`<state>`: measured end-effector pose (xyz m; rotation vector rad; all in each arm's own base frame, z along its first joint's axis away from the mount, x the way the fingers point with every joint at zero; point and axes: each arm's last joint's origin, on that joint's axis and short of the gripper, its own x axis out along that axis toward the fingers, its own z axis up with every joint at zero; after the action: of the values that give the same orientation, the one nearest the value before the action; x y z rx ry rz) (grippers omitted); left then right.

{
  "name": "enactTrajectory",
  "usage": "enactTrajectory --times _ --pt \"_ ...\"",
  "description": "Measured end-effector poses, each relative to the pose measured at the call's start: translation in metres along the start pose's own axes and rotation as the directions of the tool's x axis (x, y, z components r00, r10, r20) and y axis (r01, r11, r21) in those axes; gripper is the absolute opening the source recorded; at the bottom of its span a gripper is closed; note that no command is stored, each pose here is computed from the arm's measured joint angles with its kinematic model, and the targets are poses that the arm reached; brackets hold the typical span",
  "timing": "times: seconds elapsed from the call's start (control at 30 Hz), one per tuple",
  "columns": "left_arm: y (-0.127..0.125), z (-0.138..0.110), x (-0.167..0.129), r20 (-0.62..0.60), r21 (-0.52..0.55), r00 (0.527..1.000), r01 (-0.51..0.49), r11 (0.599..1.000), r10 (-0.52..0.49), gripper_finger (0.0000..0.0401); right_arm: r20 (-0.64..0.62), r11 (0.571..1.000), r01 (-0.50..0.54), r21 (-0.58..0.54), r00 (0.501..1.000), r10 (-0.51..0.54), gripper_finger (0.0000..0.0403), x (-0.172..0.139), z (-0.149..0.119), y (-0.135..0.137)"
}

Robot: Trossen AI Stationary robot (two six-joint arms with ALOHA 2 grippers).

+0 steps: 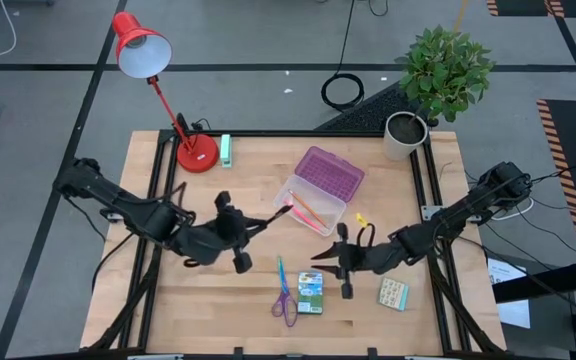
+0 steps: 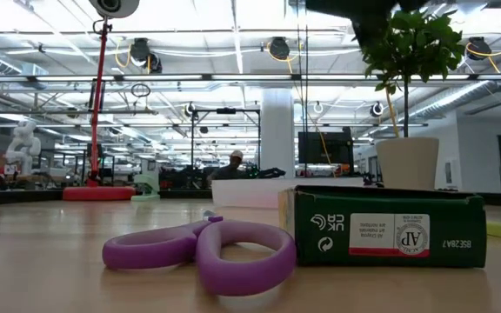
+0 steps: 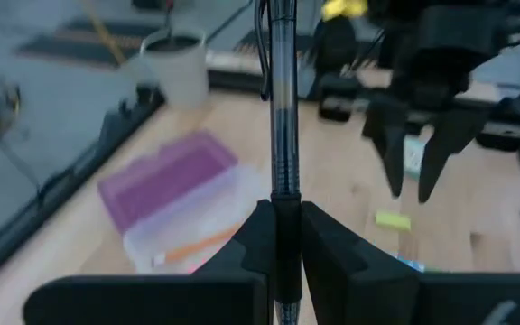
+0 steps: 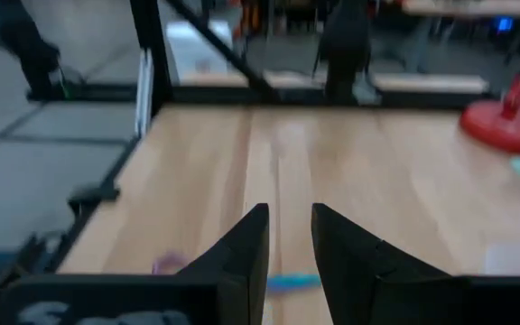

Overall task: Pack school essentials
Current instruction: Put the black pen into the purple supply box

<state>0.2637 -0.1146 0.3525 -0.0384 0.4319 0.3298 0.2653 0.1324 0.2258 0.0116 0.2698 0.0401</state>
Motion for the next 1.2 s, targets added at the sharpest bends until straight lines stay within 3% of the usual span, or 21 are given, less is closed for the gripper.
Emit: enactTrajectory --times 0.2,0.37,0.73,0.93,1.2 --pt "-0.006 0.018 -0.001 0.157 0.047 0.986 0.044 0.998 -0.051 0.0037 0.175 1.0 0.005 -0.005 0.985 -0.004 0.0082 0.001 0.019 -0.005" --pt "-0.008 0.012 0.013 0.304 0.055 0.947 0.085 0.995 -0.098 0.0037 0.261 0.999 0.032 -0.036 0.965 -0.022 0.0082 0.002 0.029 -0.01" --pt "0.018 -0.018 0.042 0.591 0.013 0.773 0.276 0.961 -0.23 0.0037 0.391 0.998 0.062 -0.022 0.919 -0.048 0.0087 0.004 0.044 -0.03" --pt "0.03 -0.036 0.05 0.686 0.038 0.672 0.35 0.936 -0.279 0.0037 0.428 0.997 0.075 -0.005 0.901 -0.065 0.0132 0.007 0.049 -0.045" --pt "0.037 -0.044 0.059 0.708 0.033 0.646 0.372 0.928 -0.284 0.0037 0.453 0.996 0.087 -0.011 0.889 -0.072 0.0207 0.013 0.058 -0.066"
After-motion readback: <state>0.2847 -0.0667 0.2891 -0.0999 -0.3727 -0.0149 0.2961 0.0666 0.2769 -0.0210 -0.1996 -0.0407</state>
